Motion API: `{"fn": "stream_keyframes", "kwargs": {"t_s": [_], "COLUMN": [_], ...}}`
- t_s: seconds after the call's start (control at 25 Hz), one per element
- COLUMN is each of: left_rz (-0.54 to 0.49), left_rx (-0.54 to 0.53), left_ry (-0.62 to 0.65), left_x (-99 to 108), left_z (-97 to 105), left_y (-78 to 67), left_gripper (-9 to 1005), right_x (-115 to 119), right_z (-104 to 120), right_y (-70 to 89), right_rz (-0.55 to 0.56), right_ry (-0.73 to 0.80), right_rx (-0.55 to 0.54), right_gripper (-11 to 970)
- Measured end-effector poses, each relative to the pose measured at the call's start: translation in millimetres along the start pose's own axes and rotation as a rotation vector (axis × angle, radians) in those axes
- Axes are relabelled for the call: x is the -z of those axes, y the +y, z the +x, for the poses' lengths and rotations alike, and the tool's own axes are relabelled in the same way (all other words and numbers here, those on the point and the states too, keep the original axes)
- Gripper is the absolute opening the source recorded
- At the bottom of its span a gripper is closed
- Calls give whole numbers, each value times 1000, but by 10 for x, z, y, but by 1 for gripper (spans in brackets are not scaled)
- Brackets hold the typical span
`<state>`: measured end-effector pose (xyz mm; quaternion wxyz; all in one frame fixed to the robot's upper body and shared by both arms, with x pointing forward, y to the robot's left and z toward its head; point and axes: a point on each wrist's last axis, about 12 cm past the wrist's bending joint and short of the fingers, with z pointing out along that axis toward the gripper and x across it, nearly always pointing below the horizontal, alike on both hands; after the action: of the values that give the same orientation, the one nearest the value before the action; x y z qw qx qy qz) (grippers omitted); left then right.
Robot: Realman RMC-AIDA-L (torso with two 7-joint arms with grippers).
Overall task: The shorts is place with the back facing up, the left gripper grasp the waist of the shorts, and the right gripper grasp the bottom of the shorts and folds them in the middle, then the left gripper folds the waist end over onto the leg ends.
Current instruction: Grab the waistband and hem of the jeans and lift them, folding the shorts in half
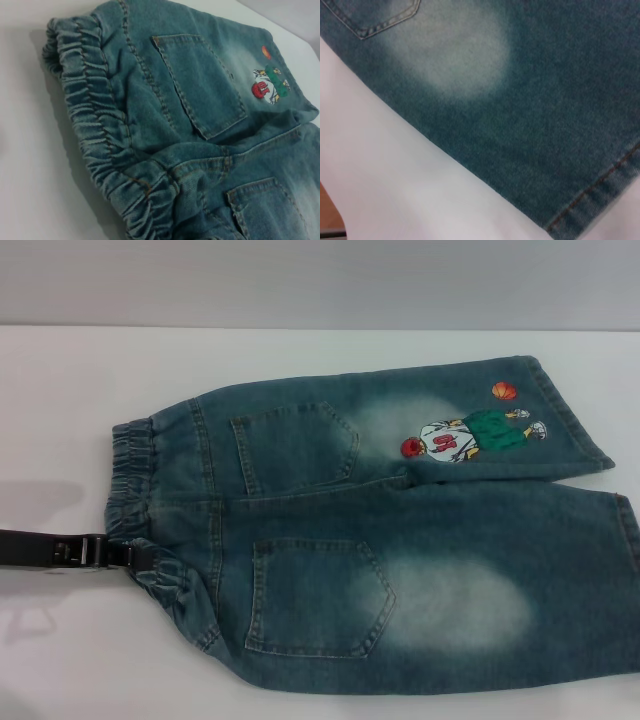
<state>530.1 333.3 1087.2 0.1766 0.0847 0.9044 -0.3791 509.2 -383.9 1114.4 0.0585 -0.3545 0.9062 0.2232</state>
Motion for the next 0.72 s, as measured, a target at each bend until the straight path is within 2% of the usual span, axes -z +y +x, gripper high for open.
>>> {"fn": "stream_keyframes", "kwargs": {"t_s": [0.72], "left_rz": [0], "left_rx": [2], "left_ry": [2], "left_x": [-8], "left_z": [8], "left_y": [0], "left_gripper": [44], "right_x": [-82], "right_z": [-76], "right_y": [-5], "right_rz": [2], "right_ry": [1], "right_rx": [14], "right_gripper": [679]}}
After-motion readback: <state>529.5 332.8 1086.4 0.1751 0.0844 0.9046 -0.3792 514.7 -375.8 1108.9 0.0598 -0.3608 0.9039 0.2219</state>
